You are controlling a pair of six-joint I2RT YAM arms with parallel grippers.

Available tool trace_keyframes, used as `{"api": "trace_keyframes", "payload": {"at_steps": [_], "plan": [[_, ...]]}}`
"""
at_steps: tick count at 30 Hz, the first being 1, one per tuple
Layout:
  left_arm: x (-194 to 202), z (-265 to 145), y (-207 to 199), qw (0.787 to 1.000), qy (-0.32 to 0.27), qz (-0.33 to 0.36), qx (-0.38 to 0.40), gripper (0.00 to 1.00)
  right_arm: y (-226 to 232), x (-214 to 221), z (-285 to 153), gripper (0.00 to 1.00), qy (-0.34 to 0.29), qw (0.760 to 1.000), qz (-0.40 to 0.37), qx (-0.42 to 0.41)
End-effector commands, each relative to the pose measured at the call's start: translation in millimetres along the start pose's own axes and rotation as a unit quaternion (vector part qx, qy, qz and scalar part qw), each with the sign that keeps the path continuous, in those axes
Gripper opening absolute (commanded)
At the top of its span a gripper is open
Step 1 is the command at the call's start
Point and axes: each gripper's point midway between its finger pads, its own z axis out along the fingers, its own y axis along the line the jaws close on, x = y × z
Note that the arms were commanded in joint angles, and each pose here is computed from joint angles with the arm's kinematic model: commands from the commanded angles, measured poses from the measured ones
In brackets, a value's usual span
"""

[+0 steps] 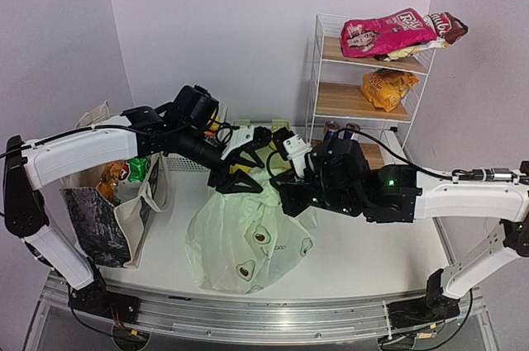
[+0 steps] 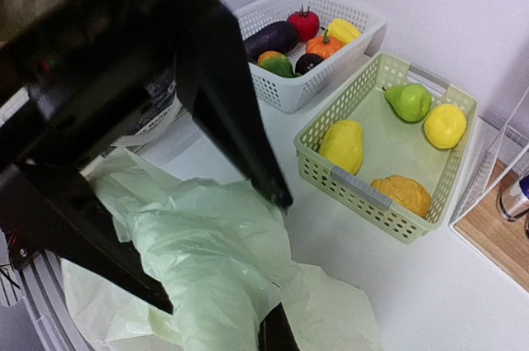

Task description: Place the mixed food into the grocery bags and tie them

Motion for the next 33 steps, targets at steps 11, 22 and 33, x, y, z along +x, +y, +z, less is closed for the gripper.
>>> {"api": "trace_keyframes", "payload": {"at_steps": [11,22,33], "plan": [[-3,-5,-11,0.999,0.012,0.042,0.015,0.17,26,-44,-20,0.00,-0.034,0.996,0.002,-0.076],[-23,-34,22,0.965,-0.037,0.207,-0.156,0.00,57,-17,-51,0.36,0.094,0.970,-0.054,-0.219],[-14,-59,-23,0.849,-0.088,0.475,-0.214,0.00,26,-63,-53,0.76,0.073,0.974,-0.029,-0.214]]}}
